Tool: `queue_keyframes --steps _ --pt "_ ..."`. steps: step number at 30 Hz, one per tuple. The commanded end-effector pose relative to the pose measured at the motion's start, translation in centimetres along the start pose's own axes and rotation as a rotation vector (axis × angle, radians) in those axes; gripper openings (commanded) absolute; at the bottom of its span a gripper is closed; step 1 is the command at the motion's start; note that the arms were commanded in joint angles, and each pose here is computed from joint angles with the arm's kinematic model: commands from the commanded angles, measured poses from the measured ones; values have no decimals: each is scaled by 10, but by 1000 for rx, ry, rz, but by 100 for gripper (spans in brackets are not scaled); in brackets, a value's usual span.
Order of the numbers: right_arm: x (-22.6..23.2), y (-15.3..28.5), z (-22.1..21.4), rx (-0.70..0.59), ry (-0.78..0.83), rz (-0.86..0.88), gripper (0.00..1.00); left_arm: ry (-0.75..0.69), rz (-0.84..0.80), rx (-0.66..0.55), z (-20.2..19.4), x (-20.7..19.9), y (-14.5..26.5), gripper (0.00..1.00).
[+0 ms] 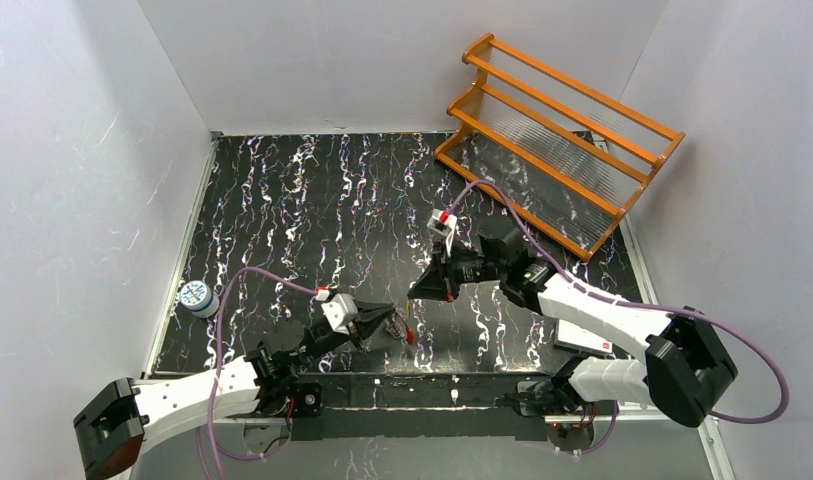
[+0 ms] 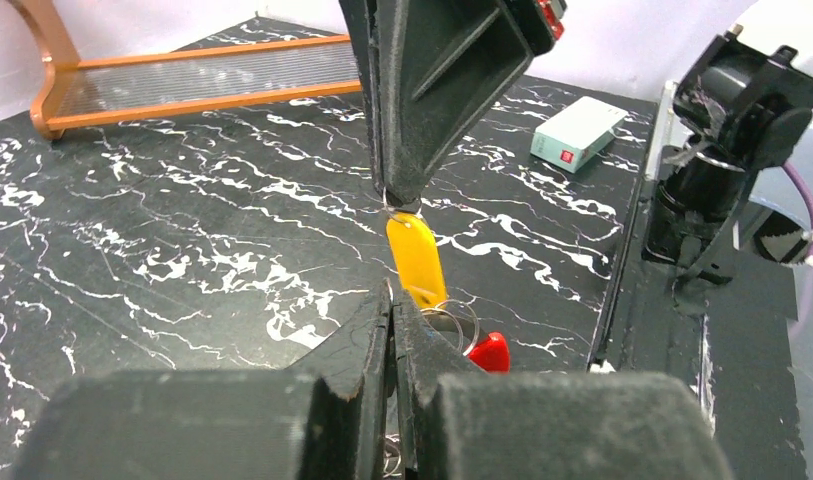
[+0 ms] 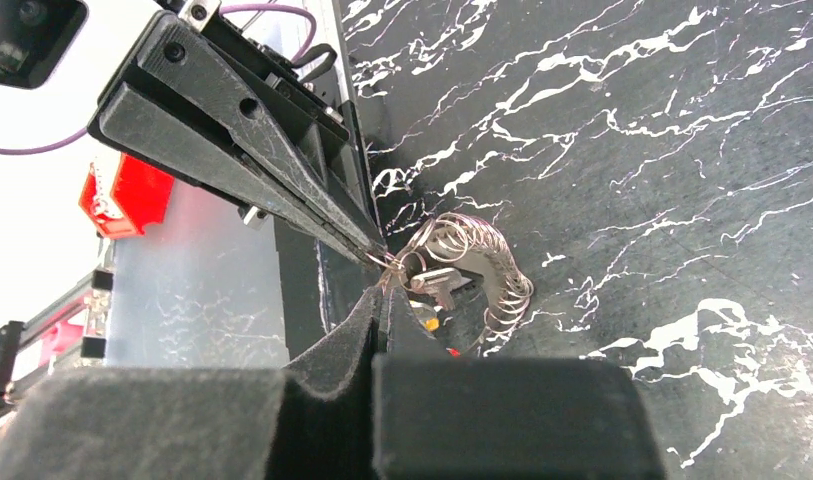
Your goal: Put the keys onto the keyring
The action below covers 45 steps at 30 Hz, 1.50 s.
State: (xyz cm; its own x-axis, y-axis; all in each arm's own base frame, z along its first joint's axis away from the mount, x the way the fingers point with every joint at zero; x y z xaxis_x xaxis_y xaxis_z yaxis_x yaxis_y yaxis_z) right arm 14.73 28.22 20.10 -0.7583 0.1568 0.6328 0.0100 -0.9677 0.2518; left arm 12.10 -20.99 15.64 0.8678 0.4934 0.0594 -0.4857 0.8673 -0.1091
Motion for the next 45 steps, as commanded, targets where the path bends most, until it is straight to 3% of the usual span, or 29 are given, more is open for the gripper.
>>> queue_keyframes --steps 1,16,25,35,36,39,40,43,45 --pt "5 8 -3 -6 104 30 1 -98 -92 -40 0 -9 3 0" --pt "23 24 -9 -7 228 101 1 -320 -221 -127 15 -17 1 0" --pt "16 25 -2 -91 217 13 1 -121 -136 -48 7 -12 -12 0" --pt "-18 45 1 -227 126 -342 1 32 42 118 -22 4 -37 1" --pt "-21 48 2 -244 110 -381 1 46 76 127 -23 8 -39 9" --pt "-29 54 1 -253 68 -459 1 131 237 120 -20 24 -44 66" --pt "-29 54 -1 -243 56 -465 1 161 283 105 -17 28 -43 77" --pt "-32 53 -8 -214 -9 -477 1 231 370 70 -9 36 -39 98" --pt "-37 51 -14 -198 -71 -485 1 289 437 94 -10 41 -34 98"
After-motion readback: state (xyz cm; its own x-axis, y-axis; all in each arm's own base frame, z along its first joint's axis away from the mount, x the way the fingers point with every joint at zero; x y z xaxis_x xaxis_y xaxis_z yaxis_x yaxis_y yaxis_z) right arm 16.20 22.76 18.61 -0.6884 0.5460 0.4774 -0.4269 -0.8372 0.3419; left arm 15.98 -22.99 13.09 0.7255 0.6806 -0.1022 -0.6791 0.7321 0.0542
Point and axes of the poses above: each gripper's point midway between its finger pads, its own y axis back along the fingers, its own x axis along the line the jaws close on, z = x × y, the point moved 5 cm from there along y, back along the fingers, and after that the axes turned 5 degrees about -y, right-handed, at the moved point
